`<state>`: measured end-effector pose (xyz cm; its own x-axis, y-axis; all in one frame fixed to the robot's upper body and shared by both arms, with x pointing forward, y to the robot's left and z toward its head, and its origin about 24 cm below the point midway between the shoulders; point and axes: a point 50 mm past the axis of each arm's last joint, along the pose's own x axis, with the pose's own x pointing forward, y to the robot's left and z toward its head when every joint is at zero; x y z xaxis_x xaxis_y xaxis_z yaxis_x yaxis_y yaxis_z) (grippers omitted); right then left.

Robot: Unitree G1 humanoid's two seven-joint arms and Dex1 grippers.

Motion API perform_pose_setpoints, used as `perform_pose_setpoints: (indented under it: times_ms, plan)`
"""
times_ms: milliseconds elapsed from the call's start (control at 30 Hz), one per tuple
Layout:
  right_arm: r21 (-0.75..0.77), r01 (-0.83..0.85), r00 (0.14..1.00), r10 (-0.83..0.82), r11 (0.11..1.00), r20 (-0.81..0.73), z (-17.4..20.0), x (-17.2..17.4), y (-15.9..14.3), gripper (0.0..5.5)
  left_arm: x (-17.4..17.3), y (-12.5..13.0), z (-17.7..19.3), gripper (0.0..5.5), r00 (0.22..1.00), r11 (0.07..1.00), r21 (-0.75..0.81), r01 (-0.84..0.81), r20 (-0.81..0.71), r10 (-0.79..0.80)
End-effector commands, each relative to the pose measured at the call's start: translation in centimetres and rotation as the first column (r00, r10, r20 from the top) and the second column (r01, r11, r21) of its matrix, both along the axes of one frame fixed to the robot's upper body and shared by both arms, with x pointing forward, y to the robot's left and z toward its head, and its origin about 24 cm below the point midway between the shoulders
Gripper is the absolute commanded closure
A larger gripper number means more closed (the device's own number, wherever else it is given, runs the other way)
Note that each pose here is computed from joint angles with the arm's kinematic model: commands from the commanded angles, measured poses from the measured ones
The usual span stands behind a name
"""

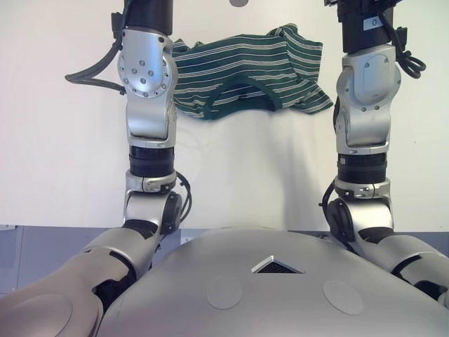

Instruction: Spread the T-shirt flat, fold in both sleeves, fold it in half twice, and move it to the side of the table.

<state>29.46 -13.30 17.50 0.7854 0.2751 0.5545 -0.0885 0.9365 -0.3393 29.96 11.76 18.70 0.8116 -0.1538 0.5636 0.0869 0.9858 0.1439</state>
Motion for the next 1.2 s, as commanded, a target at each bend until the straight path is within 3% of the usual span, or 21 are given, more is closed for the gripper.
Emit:
perform_pose_setpoints:
  times_ms: [33,167,267,367,400,467,533,700,800,1033,1200]
  plan:
    - [-0.053,0.004,1.000,-0.004,0.999,0.000,0.6,0.2,-1.3,3.23,0.4,0.1,0.7,0.13,0.994,0.982,0.154,0.106,-0.045,-0.100]
    - [-0.112,0.036,0.999,-0.039,0.993,-0.020,0.1,-0.5,-3.2,3.23,0.1,1.1,0.1,0.13,0.970,0.893,0.387,0.232,-0.160,-0.183]
    - [-0.179,0.112,0.991,-0.123,0.978,-0.053,-0.9,-1.6,-6.0,3.23,-1.4,3.9,-3.1,0.13,0.904,0.720,0.579,0.384,-0.393,-0.167]
    - [-0.207,0.149,0.983,-0.167,0.967,-0.072,-1.9,-2.1,-7.0,3.23,-5.0,6.0,-7.2,0.13,0.727,0.505,0.560,0.657,-0.649,-0.225]
    - [-0.212,0.148,0.983,-0.167,0.966,-0.078,-2.2,-2.1,-6.8,3.23,-6.1,6.5,-8.5,0.13,0.645,0.464,0.496,0.734,-0.724,-0.246]
    - [-0.227,0.130,0.985,-0.152,0.965,-0.081,-2.7,-2.2,-6.3,3.23,-6.9,7.0,-10.4,0.13,0.579,0.414,0.456,0.787,-0.777,-0.245]
    - [-0.236,0.117,0.987,-0.139,0.965,-0.079,-2.9,-2.2,-5.9,3.23,-7.0,6.6,-11.7,0.13,0.590,0.382,0.486,0.786,-0.774,-0.231]
    - [-0.238,0.100,0.989,-0.122,0.966,-0.081,-3.0,-2.1,-5.5,3.23,-6.0,5.2,-13.6,0.13,0.731,0.241,0.693,0.679,-0.670,-0.129]
    - [-0.241,0.084,0.991,-0.107,0.967,-0.083,-3.0,-2.1,-5.2,3.23,-5.9,4.9,-14.2,0.62,0.758,0.218,0.728,0.650,-0.641,-0.120]
    - [-0.254,0.094,0.989,-0.119,0.963,-0.087,-3.0,-2.1,-5.8,3.23,-7.9,6.3,-15.0,1.77,0.706,0.158,0.688,0.708,-0.696,-0.131]
    - [-0.244,0.089,0.990,-0.113,0.966,-0.085,-3.0,-2.1,-5.4,3.23,-6.2,7.0,-15.1,2.83,0.786,0.182,0.772,0.609,-0.618,-0.012]
